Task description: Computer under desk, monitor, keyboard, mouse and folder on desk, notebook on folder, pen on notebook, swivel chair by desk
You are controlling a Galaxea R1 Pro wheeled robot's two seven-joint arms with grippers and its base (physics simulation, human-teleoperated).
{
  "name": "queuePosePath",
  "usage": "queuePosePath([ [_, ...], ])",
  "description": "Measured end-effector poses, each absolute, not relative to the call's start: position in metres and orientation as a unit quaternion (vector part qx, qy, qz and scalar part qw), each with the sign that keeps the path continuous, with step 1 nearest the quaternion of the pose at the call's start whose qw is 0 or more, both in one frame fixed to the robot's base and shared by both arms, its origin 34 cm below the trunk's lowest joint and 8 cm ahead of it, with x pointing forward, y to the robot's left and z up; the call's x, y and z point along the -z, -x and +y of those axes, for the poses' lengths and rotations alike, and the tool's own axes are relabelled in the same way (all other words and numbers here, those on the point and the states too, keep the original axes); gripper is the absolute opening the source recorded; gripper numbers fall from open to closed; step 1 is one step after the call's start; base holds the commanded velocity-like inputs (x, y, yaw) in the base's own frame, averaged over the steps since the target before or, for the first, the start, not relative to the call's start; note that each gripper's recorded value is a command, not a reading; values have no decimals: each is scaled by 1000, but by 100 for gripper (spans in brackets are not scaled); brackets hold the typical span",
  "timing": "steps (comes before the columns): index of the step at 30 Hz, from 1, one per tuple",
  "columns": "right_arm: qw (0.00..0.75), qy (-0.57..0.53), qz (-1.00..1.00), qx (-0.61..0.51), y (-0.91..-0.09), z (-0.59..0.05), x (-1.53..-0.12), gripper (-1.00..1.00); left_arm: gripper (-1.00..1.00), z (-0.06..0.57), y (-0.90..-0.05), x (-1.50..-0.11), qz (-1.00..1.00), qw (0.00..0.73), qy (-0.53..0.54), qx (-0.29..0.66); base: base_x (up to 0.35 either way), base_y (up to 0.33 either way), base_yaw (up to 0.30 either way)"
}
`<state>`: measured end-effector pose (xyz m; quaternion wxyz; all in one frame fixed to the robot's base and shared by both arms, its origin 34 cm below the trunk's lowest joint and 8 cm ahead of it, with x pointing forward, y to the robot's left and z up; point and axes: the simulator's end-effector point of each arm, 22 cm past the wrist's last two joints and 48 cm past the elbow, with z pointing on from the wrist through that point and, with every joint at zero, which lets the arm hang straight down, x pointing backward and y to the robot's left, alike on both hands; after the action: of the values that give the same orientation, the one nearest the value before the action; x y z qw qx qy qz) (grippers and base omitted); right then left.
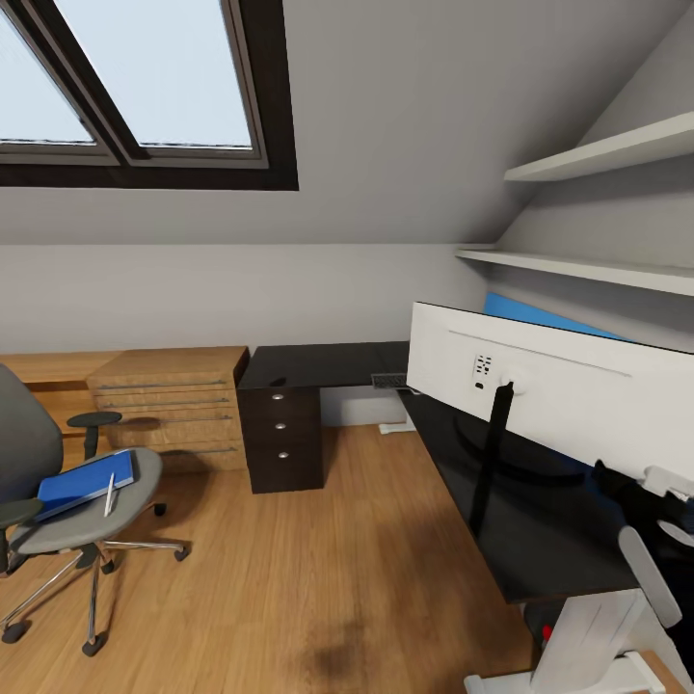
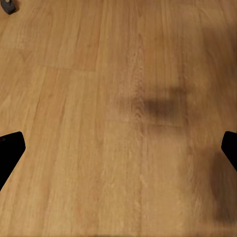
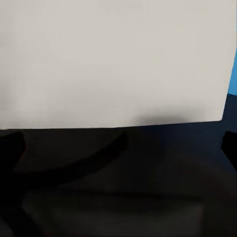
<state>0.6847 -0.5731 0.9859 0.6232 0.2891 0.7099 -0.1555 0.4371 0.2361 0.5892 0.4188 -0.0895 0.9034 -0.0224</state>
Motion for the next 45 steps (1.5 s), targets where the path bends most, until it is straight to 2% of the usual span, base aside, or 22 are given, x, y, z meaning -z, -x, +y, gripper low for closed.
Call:
queuePosePath([
  [7, 638, -264, 715, 110, -704, -525, -987, 100, 100, 235, -437, -589, 903, 419, 87, 23, 0, 0, 0],
  [12, 643, -254, 716, 99, -709, -512, -986, 100, 100, 235, -437, -589, 904, 419, 86, 24, 0, 0, 0],
  [22, 651, -223, 716, 120, -711, -505, -977, 100, 100, 237, -438, -590, 903, 420, 85, 22, 17, 0, 0],
  [37, 657, -220, 709, 132, -710, -509, -973, 100, 100, 237, -438, -590, 903, 420, 84, 22, 259, -58, 0],
  [45, 656, -221, 709, 132, -710, -509, -971, 100, 100, 238, -438, -590, 903, 421, 84, 22, 81, -22, 0],
])
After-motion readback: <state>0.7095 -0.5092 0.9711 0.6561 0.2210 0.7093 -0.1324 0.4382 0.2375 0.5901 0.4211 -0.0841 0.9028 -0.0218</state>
